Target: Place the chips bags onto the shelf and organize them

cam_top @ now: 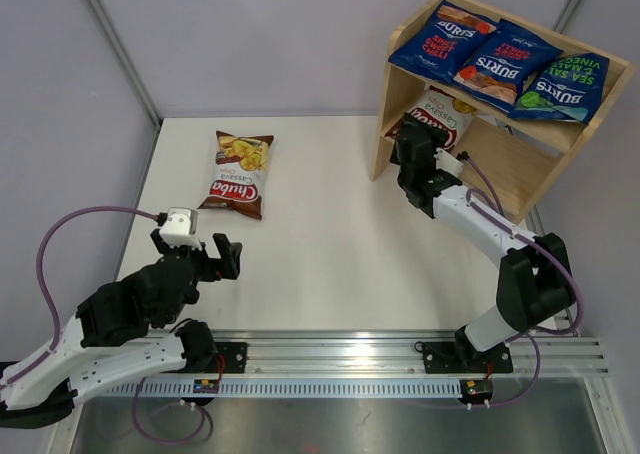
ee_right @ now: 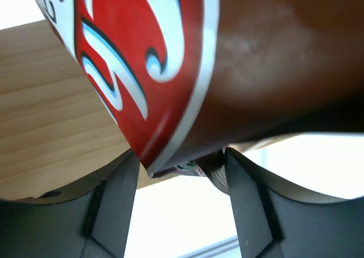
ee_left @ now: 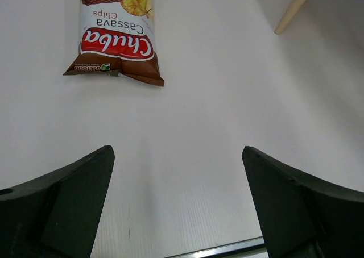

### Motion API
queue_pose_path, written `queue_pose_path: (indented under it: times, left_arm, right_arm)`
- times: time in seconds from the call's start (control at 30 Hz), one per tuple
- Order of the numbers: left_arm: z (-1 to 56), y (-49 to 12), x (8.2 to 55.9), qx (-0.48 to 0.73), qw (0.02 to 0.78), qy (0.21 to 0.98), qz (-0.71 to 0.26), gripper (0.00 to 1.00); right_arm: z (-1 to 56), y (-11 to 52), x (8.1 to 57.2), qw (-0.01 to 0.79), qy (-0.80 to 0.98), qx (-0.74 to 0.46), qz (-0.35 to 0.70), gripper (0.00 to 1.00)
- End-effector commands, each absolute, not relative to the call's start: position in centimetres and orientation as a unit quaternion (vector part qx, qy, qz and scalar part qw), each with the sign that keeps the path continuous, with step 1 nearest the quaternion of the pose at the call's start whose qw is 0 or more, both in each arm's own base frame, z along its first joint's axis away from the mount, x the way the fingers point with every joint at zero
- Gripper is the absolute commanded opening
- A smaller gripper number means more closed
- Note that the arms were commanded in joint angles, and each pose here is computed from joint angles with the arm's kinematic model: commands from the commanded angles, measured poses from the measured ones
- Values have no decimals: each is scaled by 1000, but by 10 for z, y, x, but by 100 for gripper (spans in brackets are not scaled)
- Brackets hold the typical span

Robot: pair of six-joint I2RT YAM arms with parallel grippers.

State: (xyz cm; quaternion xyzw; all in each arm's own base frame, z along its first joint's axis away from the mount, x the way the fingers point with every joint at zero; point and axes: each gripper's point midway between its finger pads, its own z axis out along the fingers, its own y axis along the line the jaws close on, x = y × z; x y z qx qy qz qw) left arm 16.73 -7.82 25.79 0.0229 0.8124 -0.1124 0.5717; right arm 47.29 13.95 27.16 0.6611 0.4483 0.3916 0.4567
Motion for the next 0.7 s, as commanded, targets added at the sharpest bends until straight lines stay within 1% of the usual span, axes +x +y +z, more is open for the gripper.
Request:
queue_pose_path:
  times: [0.0,0.1,0.13,0.17,0.2,0.23,0.33,0.4,0.43,0.6,0.67]
  left_arm:
    - [265,-82,168,20,580,804,-129,99]
    - [266,-82,168,19,581,803,-131,99]
    - [267,-81,168,19,582,803,-130,99]
    - [267,-81,168,19,582,802,-131,99]
    - [267,-81,168,18,583,802,-131,99]
    - [267,-80,168,18,583,801,-132,99]
    - [268,-80,168,16,584,801,-132,99]
    - [268,-79,168,14,585,800,-132,99]
    - [268,-79,167,13,585,800,-133,99]
    - [268,-77,167,10,586,799,-135,99]
    - [269,-77,167,9,587,798,-136,99]
  right_arm:
    - [294,129,481,492,402,661,399,67]
    - [297,127,485,501,399,661,390,58]
    - [294,127,485,501,401,661,390,52]
    - [300,129,486,503,395,656,401,42]
    - [302,132,487,501,398,651,409,37]
    - [305,136,489,497,398,644,423,28]
    - [311,145,489,492,394,639,442,24]
    - [317,152,487,490,396,633,450,17]
    - [323,155,486,489,394,631,456,15]
    - [338,165,480,487,406,624,457,9]
    - [345,167,475,489,416,616,456,9]
